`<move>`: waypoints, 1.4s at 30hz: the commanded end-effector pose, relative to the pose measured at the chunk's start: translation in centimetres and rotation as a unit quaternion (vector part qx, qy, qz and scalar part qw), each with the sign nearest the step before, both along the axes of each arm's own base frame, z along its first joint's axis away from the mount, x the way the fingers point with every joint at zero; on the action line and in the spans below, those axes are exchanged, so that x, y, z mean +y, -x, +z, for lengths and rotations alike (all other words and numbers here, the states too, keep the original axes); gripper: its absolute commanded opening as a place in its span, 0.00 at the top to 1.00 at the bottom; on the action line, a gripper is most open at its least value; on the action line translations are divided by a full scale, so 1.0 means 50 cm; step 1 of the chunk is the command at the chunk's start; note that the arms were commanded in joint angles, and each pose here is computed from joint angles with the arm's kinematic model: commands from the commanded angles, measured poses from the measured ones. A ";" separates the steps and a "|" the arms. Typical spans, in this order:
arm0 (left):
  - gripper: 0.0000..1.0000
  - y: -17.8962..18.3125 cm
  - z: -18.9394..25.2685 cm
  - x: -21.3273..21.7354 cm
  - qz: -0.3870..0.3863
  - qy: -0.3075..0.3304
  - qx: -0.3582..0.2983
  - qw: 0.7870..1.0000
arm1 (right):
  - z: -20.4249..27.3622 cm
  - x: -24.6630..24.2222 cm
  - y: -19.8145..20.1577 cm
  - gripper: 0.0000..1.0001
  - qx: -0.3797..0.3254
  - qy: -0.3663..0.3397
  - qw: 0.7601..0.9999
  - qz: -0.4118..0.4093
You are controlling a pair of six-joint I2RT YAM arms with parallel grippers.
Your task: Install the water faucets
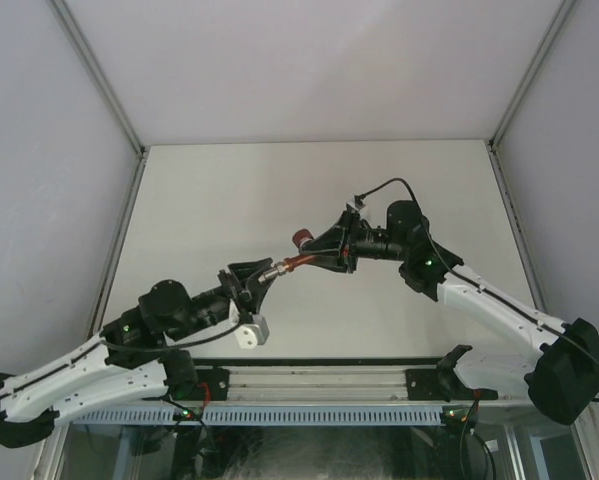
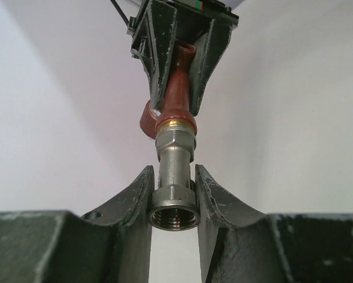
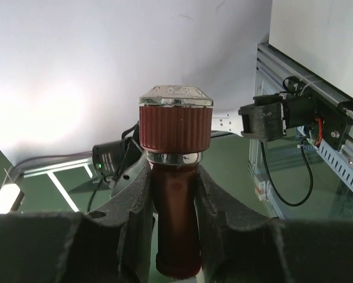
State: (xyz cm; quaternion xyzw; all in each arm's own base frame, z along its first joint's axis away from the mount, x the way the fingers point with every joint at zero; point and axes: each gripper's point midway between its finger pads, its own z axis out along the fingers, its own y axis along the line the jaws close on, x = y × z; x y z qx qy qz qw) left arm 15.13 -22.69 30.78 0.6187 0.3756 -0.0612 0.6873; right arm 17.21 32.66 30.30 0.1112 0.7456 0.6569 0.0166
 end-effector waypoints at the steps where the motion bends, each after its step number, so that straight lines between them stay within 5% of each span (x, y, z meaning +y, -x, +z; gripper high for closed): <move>1: 1.00 -0.063 -0.046 0.007 0.086 -0.114 -0.095 0.985 | 0.027 0.012 0.072 1.00 0.033 -0.016 0.995 0.089; 13: 0.98 -0.069 -0.061 0.015 0.115 -0.200 -0.191 0.954 | 0.017 0.012 0.063 1.00 0.032 -0.013 0.996 0.087; 15: 0.79 -0.062 -0.049 0.013 0.113 -0.170 -0.171 0.964 | 0.015 0.010 0.055 1.00 0.018 -0.008 0.997 0.073; 18: 0.73 -0.052 -0.018 0.012 0.113 -0.113 -0.113 0.981 | 0.017 0.007 0.037 1.00 -0.015 -0.009 0.999 0.039; 23: 0.11 -0.044 -0.023 0.010 0.116 -0.083 -0.037 0.989 | 0.030 0.008 0.018 1.00 -0.037 -0.040 0.998 0.007; 24: 0.06 -0.043 -0.028 0.009 0.116 -0.079 -0.026 0.990 | 0.035 0.008 0.015 1.00 -0.041 -0.044 0.998 0.003; 34: 0.00 -0.014 0.009 0.009 0.088 0.018 0.069 0.994 | 0.015 -0.003 -0.025 1.00 -0.075 -0.022 0.995 -0.061; 42: 0.00 -0.004 0.029 0.017 0.080 0.105 0.194 0.972 | -0.013 -0.018 -0.057 1.00 -0.144 -0.005 0.983 -0.112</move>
